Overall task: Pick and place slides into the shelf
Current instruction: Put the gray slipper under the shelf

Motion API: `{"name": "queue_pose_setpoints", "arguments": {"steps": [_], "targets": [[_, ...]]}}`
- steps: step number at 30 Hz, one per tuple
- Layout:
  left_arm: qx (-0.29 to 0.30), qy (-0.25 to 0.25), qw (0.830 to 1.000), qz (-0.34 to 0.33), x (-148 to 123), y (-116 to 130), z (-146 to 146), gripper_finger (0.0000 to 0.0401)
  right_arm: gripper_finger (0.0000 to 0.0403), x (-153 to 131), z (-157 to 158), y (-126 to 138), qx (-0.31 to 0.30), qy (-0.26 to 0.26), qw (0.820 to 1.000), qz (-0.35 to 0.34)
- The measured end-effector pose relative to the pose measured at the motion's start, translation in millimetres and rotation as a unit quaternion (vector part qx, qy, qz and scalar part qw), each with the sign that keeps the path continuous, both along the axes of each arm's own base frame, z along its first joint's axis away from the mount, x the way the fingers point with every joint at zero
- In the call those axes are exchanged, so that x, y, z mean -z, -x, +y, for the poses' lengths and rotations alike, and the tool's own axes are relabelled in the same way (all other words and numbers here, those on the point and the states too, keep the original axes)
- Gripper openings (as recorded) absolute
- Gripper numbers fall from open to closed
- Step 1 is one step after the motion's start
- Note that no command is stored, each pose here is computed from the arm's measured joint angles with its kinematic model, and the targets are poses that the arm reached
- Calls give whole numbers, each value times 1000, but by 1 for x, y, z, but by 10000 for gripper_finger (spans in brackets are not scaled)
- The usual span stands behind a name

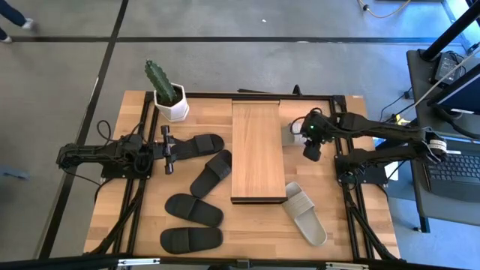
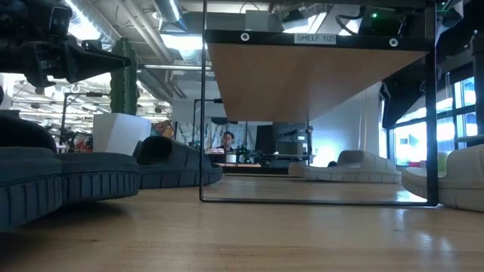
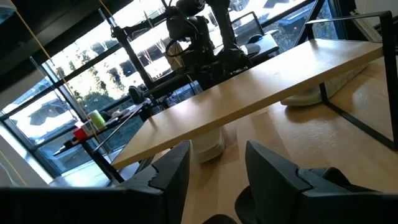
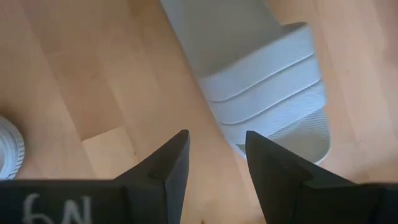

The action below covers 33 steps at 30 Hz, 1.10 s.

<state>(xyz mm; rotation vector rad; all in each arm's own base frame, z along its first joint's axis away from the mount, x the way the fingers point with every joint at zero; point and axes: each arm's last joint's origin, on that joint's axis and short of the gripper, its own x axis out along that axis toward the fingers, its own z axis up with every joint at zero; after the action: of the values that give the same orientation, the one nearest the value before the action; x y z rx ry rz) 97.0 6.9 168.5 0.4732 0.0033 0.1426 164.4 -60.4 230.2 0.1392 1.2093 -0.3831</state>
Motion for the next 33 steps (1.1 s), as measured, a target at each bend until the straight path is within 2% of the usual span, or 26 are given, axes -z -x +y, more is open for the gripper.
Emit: {"name": "queue_pose_setpoints", "arguments": {"steps": [11, 27, 33], "targets": [[0, 0, 1000, 0, 0, 0, 0, 147, 158, 13, -2, -9, -2, -10, 999, 43], [0, -3, 1000, 0, 0, 0, 0, 147, 158, 16, -3, -9, 6, 5, 999, 53], [-3, -3, 1000, 1, 0, 0, 0, 147, 158, 27, -6, -15, 15, 5, 996, 86]]}}
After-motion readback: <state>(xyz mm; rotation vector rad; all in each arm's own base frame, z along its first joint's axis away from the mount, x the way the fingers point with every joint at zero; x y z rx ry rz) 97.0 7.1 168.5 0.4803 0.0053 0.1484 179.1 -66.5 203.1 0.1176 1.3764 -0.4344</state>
